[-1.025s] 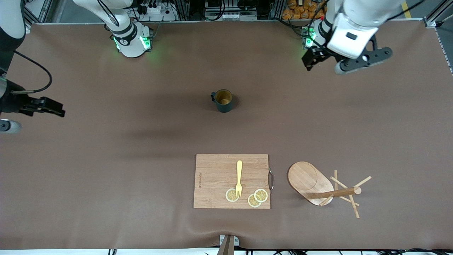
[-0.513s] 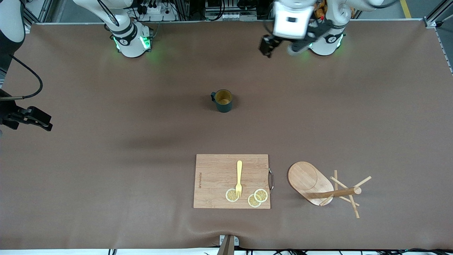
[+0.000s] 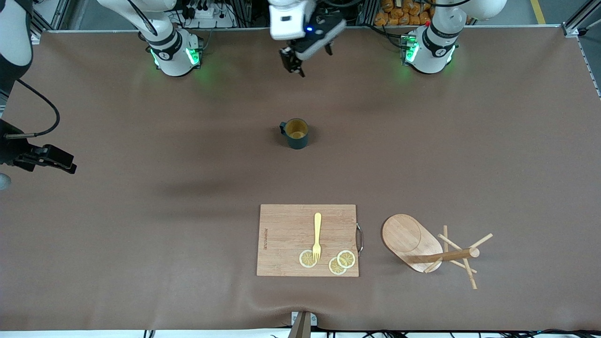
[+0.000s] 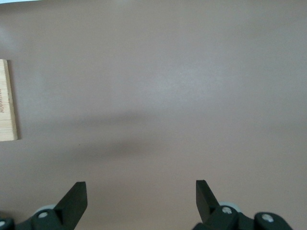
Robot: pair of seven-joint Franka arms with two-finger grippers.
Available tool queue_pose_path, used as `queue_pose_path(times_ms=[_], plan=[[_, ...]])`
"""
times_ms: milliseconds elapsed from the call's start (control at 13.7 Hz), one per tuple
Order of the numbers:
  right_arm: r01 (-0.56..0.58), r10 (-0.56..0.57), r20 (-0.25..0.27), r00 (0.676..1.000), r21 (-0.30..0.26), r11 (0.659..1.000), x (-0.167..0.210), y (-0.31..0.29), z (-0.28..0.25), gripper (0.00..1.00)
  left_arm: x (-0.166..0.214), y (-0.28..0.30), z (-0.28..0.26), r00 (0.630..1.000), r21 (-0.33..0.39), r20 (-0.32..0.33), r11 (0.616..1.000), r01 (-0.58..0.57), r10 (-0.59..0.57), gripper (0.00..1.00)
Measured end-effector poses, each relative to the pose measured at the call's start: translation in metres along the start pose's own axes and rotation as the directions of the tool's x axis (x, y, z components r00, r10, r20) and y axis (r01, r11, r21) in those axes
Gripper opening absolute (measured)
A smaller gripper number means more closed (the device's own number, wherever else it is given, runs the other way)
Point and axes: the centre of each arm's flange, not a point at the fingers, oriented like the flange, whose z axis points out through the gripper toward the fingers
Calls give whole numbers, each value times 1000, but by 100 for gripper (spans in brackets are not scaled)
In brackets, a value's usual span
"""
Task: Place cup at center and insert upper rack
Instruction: 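Grasp the teal mug by its handle with the left gripper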
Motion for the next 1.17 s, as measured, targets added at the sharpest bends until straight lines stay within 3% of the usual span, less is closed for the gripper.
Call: queue_pose_path(times_ms=[220, 439, 879, 1172], plan=[[-20, 20, 11, 1000, 6, 1000, -1, 12, 2, 100, -69, 23, 26, 991, -26, -134, 999, -20, 17, 100], [-29, 29, 13, 999, 5, 1000, 0, 18, 3, 100, -111, 44, 61, 978, -43, -211, 999, -17, 8, 100], [-40, 40, 14, 999, 5, 999, 0, 25, 3, 100, -162, 87, 138, 950, -108, -298, 992, 62, -91, 100], [-35, 35, 10, 999, 5, 999, 0, 22, 2, 100, -178, 108, 174, 936, -136, -305, 981, 142, -178, 100]])
